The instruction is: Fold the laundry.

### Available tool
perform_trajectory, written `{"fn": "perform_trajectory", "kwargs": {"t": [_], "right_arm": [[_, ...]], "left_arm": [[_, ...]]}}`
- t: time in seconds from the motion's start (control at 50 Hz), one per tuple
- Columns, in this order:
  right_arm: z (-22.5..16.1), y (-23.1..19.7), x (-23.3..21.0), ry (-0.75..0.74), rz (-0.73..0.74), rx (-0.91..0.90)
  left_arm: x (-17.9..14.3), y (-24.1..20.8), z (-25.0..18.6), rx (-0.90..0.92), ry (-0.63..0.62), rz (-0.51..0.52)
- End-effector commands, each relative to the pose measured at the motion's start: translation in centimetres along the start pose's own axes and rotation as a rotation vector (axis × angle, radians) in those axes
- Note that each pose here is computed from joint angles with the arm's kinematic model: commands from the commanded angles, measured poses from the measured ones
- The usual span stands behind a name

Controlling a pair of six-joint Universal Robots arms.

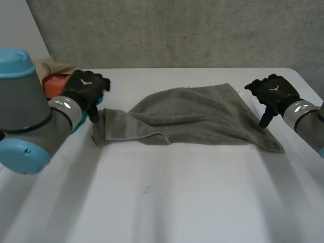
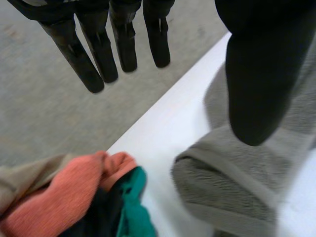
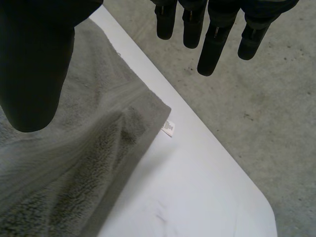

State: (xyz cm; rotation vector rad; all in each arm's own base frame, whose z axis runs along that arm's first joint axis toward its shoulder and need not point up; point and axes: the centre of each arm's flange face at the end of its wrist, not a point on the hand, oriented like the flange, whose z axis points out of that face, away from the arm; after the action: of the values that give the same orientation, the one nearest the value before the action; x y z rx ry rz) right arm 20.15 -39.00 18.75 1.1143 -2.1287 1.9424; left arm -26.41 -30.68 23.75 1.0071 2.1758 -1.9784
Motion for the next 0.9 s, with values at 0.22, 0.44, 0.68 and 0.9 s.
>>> {"fn": "perform_trajectory", "kwargs": {"t": [0.22, 0.44, 0.68, 0.9], "right_arm": [[-1.2, 0.7, -1.3, -0.06, 0.027, -0.075], [-1.4, 1.2, -2.0, -0.078, 0.025, -0.088], [-1.4, 1.5, -3.2, -0.105, 0.002, -0.093], [-2.2, 0.2, -2.2, -0.095, 0.065, -0.107]], "left_arm": [[6.2, 7.1, 4.1, -0.098, 0.132, 0.348], [6.7, 8.7, 7.8, -0.072, 0.112, 0.357], [6.7, 8.8, 9.6, -0.05, 0.087, 0.386], [4.0, 4.3, 7.8, -0.012, 0.061, 0.37]]}}
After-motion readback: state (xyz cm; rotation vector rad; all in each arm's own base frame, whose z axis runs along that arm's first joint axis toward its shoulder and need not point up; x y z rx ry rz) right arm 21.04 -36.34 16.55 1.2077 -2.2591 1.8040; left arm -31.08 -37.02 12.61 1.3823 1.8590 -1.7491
